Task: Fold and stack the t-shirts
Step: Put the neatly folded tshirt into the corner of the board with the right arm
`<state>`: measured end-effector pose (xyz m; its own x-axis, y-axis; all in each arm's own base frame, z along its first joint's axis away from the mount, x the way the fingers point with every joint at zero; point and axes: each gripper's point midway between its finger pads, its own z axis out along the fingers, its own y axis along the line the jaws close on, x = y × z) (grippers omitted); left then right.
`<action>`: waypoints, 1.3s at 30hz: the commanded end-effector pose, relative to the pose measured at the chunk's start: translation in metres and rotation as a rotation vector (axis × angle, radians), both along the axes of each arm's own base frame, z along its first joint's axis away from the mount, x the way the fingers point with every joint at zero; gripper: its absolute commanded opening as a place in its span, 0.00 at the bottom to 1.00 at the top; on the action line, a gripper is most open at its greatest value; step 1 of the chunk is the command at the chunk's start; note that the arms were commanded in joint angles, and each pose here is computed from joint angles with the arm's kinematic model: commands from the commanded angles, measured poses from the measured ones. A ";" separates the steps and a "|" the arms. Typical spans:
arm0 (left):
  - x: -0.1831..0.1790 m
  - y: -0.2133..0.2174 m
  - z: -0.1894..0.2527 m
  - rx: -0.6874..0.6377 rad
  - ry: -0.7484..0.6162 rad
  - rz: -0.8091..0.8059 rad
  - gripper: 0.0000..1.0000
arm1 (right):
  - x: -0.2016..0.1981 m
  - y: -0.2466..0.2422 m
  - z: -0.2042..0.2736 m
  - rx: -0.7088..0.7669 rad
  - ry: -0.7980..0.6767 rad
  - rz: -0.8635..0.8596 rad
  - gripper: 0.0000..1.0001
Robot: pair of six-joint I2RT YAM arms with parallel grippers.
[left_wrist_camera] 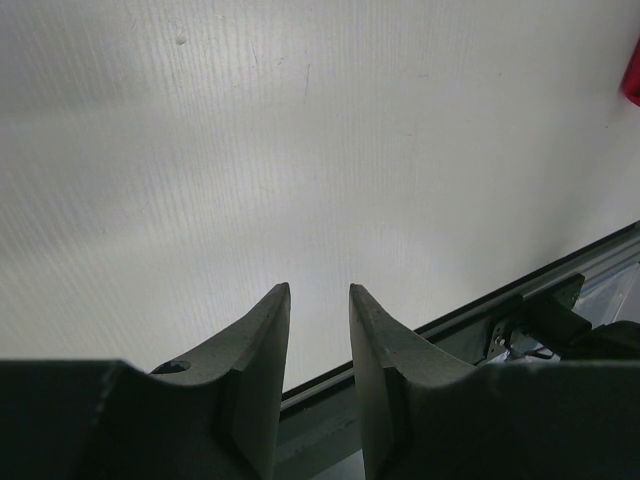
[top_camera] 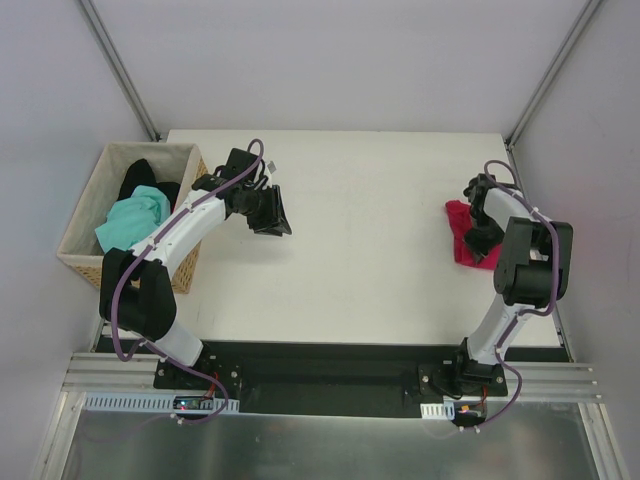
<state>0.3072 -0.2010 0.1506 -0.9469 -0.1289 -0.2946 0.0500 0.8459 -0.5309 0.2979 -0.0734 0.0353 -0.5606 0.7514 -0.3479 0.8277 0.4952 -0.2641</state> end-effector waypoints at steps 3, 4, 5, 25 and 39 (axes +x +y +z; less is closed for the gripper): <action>0.004 -0.001 0.017 -0.021 -0.044 0.005 0.30 | 0.009 -0.011 0.010 -0.011 -0.005 -0.005 0.01; 0.005 0.000 0.017 -0.019 -0.047 0.005 0.30 | 0.009 -0.011 0.009 -0.012 -0.005 -0.005 0.01; 0.005 -0.001 0.017 -0.021 -0.048 0.005 0.30 | 0.009 -0.011 0.008 -0.010 -0.001 -0.005 0.01; 0.016 -0.004 0.021 -0.026 -0.058 0.015 0.30 | 0.014 0.005 0.037 0.000 -0.051 0.059 0.11; 0.022 -0.008 0.028 -0.047 -0.094 0.012 0.32 | 0.049 0.049 0.097 -0.017 -0.172 0.237 0.20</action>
<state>0.3174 -0.2046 0.1622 -0.9327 -0.1383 -0.3329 0.0698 0.8367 -0.5432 0.3410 -0.0427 0.1032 -0.6074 0.6691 -0.4282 0.7784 0.6089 -0.1527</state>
